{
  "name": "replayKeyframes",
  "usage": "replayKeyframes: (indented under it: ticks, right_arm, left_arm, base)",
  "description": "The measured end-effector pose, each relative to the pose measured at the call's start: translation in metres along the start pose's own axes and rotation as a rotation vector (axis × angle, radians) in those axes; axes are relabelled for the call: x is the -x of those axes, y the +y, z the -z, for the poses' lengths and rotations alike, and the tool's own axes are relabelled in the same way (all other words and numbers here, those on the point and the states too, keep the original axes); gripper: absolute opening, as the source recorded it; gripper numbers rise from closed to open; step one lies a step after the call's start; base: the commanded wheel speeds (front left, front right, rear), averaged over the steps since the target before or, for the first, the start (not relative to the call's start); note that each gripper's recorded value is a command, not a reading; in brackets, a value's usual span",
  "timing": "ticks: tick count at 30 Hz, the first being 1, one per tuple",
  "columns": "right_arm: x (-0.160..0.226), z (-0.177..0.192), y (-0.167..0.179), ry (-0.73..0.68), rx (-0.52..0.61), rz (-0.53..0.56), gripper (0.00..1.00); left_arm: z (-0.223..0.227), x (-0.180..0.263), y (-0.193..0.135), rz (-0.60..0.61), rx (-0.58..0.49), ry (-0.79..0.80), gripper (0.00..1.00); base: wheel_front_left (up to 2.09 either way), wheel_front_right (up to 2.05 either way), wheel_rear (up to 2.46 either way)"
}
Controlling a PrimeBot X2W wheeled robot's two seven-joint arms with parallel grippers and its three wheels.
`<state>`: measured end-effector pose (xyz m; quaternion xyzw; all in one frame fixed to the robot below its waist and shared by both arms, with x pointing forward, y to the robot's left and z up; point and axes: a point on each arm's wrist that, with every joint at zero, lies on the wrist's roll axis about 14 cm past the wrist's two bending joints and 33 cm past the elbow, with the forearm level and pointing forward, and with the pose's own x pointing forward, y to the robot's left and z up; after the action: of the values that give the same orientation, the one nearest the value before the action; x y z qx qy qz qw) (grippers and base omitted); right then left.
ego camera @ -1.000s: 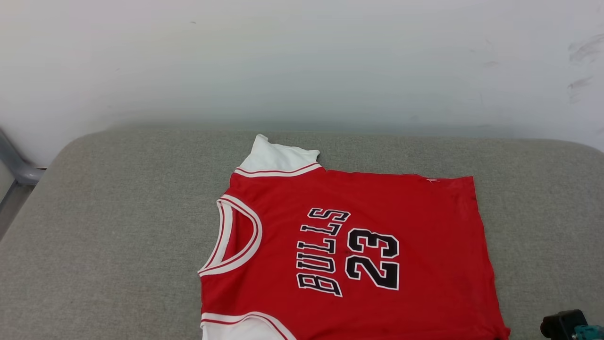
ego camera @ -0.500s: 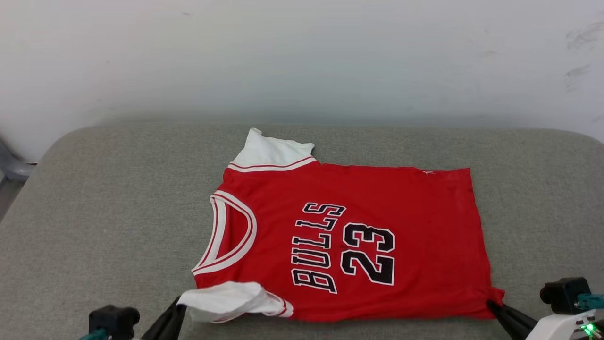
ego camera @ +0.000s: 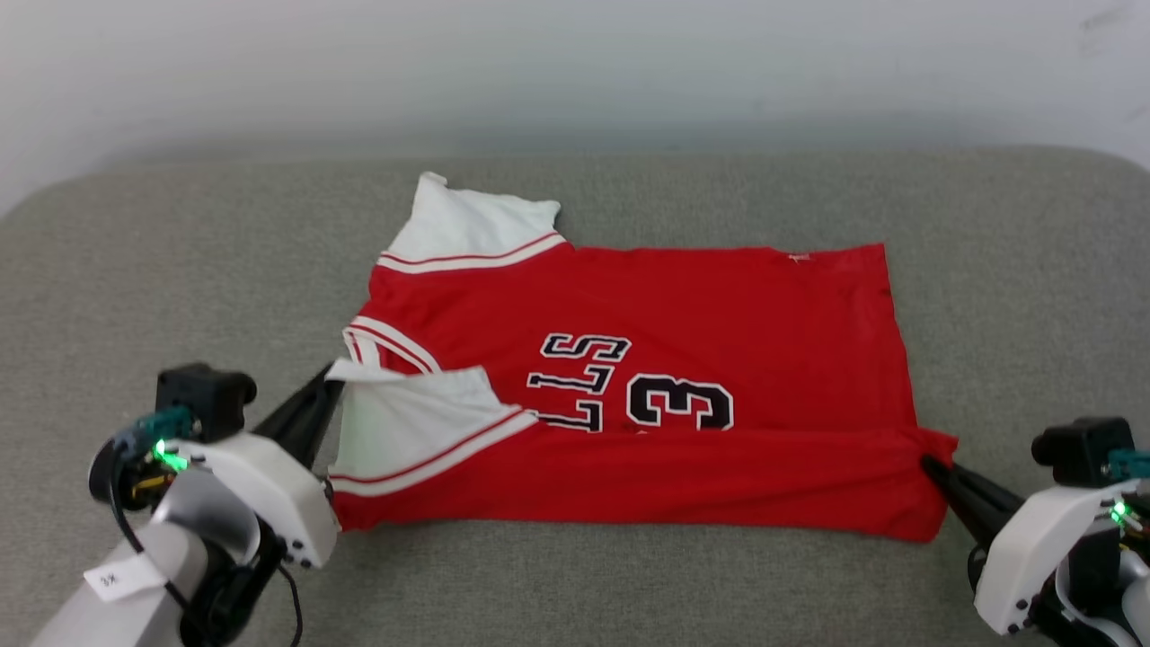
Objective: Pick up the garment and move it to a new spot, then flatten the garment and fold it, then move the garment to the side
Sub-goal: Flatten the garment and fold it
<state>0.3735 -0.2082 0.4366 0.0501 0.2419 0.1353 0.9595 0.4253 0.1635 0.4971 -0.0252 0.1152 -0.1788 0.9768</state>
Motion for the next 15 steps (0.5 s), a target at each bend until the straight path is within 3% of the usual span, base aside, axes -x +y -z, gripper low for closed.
replayKeyframes:
  ticks: [8,15]
  right_arm:
    - [-0.034,0.010,-0.011,0.070,-0.014,0.008,0.00]
    - [-0.053,0.029,-0.016,0.153,-0.012,0.006,0.00]
  left_arm:
    - [0.029,-0.051,0.022,-0.004,-0.012,0.121,0.00]
    - [0.078,-0.070,0.034,-0.015,0.006,0.265,0.00]
  base:
    - [0.00,0.00,0.00]
    - [0.00,0.00,0.00]
